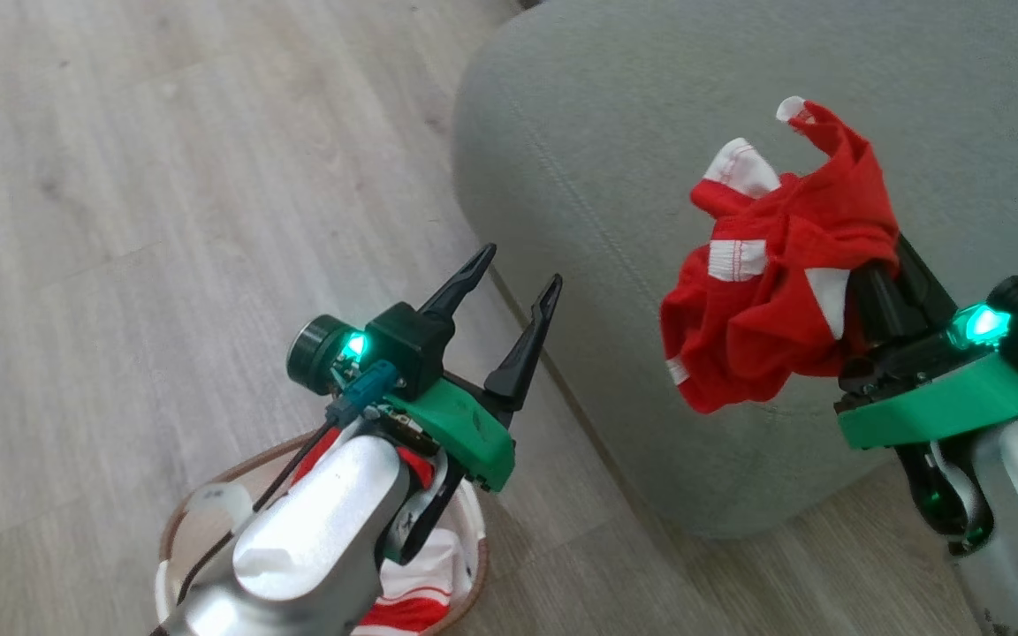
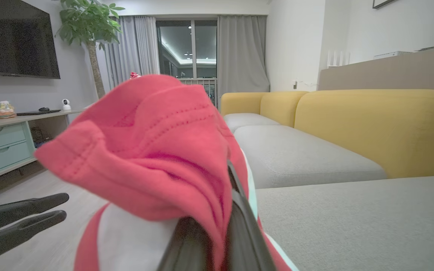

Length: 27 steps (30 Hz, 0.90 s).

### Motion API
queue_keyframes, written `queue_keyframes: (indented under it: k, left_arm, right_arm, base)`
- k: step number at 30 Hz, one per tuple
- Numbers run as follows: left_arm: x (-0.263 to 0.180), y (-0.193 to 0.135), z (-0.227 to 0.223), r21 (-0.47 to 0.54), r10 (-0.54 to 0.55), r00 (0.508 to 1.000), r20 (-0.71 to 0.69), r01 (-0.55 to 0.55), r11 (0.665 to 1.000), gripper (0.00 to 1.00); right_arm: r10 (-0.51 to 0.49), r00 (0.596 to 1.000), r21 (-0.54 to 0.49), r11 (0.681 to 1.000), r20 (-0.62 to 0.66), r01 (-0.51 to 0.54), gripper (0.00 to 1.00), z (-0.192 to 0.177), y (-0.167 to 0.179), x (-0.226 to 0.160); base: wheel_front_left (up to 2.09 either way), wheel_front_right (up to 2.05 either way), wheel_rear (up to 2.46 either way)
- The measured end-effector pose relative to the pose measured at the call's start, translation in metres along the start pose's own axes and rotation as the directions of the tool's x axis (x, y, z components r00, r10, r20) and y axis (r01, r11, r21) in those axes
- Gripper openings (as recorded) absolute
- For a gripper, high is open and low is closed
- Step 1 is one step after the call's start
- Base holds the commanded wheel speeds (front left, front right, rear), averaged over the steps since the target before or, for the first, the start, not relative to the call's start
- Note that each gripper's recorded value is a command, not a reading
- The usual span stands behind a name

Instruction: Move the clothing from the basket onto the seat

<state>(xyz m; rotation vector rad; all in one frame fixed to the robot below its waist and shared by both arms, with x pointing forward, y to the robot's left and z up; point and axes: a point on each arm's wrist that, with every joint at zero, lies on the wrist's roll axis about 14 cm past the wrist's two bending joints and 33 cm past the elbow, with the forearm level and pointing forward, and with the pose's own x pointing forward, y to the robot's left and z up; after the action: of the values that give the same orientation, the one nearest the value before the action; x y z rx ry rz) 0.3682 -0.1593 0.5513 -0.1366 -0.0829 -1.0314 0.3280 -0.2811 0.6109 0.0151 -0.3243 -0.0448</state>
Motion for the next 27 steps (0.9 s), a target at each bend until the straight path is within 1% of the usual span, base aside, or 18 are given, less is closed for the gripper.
queue_keyframes:
  k: [7, 16, 20, 24, 27]
  left_arm:
    - [0.015, -0.019, -0.009, -0.024, -0.067, 0.998, -0.008, 0.067, 0.997, 1.0]
    - [0.023, -0.022, -0.019, -0.047, -0.092, 0.996, -0.022, 0.091, 0.995, 1.0]
    - [0.028, -0.018, -0.02, -0.054, -0.094, 0.995, -0.017, 0.093, 0.994, 1.0]
    - [0.032, -0.012, -0.024, -0.064, -0.09, 0.996, -0.018, 0.089, 0.994, 1.0]
    - [0.035, -0.006, -0.032, -0.063, -0.091, 0.995, -0.031, 0.089, 0.994, 1.0]
  right_arm:
    - [-0.072, 0.997, -0.032, 0.997, 0.005, 0.072, 0.0, 0.009, -0.021, -0.018]
    - [-0.124, 0.992, -0.046, 0.991, -0.007, 0.124, 0.0, 0.009, -0.038, -0.022]
    - [-0.126, 0.992, -0.073, 0.99, -0.016, 0.124, 0.0, 0.008, -0.046, -0.009]
    - [-0.121, 0.993, -0.088, 0.989, 0.004, 0.121, 0.0, 0.015, -0.057, 0.017]
    - [-0.115, 0.993, -0.109, 0.988, -0.006, 0.113, 0.0, 0.014, -0.066, 0.038]
  base:
    - [0.0, 0.0, 0.0]
    - [0.0, 0.0, 0.0]
    - [0.0, 0.0, 0.0]
    - [0.0, 0.0, 0.0]
    - [0.0, 0.0, 0.0]
